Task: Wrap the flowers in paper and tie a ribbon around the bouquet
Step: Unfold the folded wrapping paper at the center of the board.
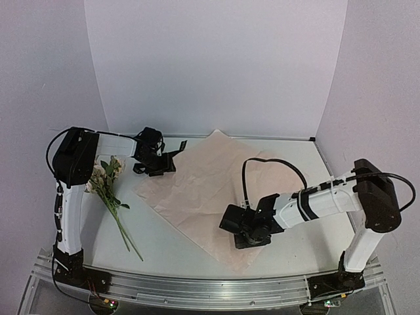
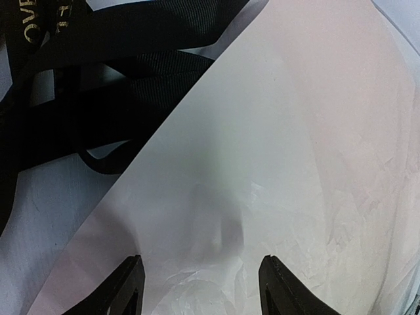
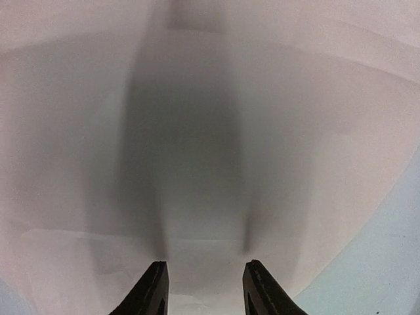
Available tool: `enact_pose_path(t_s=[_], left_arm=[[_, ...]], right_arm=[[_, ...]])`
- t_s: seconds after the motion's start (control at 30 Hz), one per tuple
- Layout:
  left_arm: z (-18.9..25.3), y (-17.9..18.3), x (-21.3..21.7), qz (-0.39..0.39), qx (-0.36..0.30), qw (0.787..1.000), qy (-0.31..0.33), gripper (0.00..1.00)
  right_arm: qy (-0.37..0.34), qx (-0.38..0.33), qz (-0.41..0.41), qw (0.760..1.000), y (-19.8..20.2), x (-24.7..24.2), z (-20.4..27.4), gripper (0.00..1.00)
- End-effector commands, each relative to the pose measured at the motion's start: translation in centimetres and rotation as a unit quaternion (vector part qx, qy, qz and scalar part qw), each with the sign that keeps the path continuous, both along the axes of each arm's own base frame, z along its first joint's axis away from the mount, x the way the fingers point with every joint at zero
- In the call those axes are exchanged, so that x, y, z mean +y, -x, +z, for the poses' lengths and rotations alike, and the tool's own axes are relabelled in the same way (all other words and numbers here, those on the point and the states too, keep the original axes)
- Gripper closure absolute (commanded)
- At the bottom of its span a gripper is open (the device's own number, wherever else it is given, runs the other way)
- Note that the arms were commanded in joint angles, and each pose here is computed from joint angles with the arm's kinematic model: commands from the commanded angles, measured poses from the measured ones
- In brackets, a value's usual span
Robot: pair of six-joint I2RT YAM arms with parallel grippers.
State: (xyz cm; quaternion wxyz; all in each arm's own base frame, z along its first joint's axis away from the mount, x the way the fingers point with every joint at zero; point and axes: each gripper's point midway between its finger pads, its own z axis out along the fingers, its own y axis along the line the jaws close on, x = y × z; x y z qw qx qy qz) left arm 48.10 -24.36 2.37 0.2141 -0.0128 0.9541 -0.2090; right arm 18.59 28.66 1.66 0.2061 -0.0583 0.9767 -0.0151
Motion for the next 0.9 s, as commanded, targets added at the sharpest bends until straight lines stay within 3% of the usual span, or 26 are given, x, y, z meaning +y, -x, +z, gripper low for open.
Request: enact_pose_path(t_s=[0.0, 0.13, 0.23, 0.33, 0.43, 0.57, 0.87], left_arm=[[-8.2, 5.5, 4.2, 0.012, 0.139, 0.987, -0.080, 0.38], [-7.8, 5.6, 4.1, 0.014, 0.136, 0.988, -0.075, 0.38], [-6.3, 5.2, 3.7, 0.012, 0.121, 0.991, -0.062, 0.35], [-4.2, 4.5, 3.2, 0.010, 0.101, 0.994, -0.046, 0.32], [-2.0, 4.0, 2.4, 0.003, 0.082, 0.996, -0.028, 0.28], [1.2, 3.7, 1.0, -0.013, 0.052, 0.998, -0.014, 0.20], [5.6, 7.0, -5.7, -0.081, 0.018, 0.996, 0.012, 0.15]], right_arm=[[-0.010, 0.017, -0.020, 1.000, 1.7, 0.7, 0.7, 0.60], [-0.023, 0.028, -0.016, 0.999, 2.3, 1.3, 1.5, 0.59], [-0.044, 0.020, -0.031, 0.998, 1.4, 0.1, 3.1, 0.51], [-0.064, 0.006, -0.065, 0.996, -0.2, -3.1, 4.6, 0.37], [-0.089, 0.005, -0.093, 0.992, -1.2, -5.9, 4.8, 0.16], [-0.171, 0.027, -0.133, 0.976, -2.7, -7.7, 3.8, 0.05], [-0.334, 0.023, -0.212, 0.918, -7.5, -9.3, 1.7, 0.02]])
